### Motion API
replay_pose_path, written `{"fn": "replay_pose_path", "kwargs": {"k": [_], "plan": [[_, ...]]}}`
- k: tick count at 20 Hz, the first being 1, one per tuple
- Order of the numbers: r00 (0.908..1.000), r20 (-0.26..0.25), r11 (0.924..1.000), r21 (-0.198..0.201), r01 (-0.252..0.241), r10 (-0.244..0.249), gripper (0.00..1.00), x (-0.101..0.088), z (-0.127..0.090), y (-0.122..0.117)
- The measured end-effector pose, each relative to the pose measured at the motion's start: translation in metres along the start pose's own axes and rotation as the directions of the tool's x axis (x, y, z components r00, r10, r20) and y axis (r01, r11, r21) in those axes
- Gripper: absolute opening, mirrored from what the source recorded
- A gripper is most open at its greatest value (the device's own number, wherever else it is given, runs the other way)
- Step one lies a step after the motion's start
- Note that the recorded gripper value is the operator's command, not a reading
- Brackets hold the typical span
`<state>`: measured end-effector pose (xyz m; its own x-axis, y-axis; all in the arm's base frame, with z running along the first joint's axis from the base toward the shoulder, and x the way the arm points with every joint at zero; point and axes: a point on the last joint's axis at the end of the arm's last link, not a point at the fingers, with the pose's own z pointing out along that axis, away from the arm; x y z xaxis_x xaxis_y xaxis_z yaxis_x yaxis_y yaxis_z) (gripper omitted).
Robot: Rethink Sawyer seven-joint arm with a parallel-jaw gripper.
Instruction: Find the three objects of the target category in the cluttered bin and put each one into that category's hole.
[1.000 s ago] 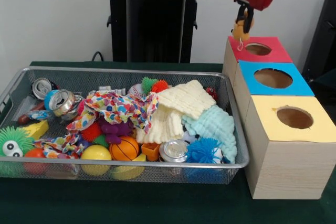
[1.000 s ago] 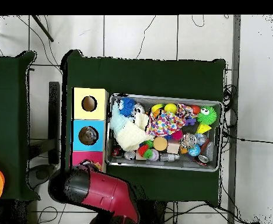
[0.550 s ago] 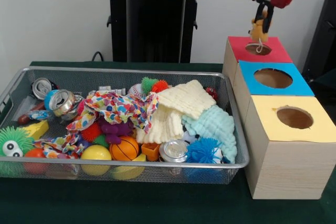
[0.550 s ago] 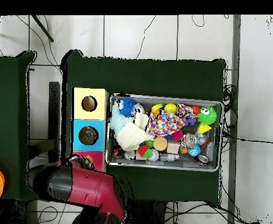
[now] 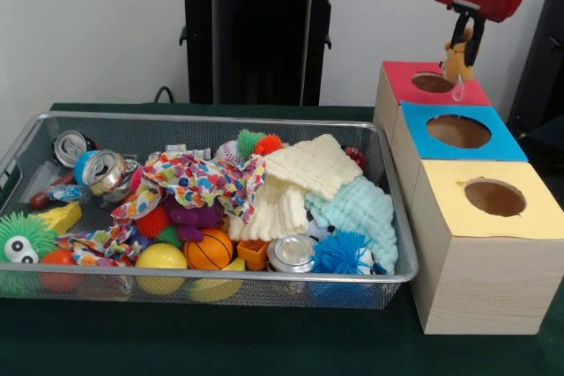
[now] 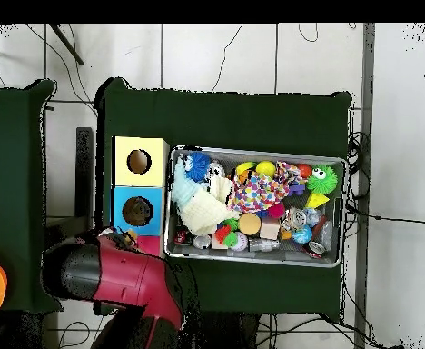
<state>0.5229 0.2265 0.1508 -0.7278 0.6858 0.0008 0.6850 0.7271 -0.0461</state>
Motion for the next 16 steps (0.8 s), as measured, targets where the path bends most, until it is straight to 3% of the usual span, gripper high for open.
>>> {"fn": "replay_pose_path", "kwargs": {"k": [8,16], "plan": [[0.9986,-0.005,0.9986,-0.004,-0.053,0.053,0.0,-0.008,0.014,-0.003],[0.9934,0.051,0.9939,-0.044,-0.101,0.103,0.0,-0.009,0.029,-0.012]]}}
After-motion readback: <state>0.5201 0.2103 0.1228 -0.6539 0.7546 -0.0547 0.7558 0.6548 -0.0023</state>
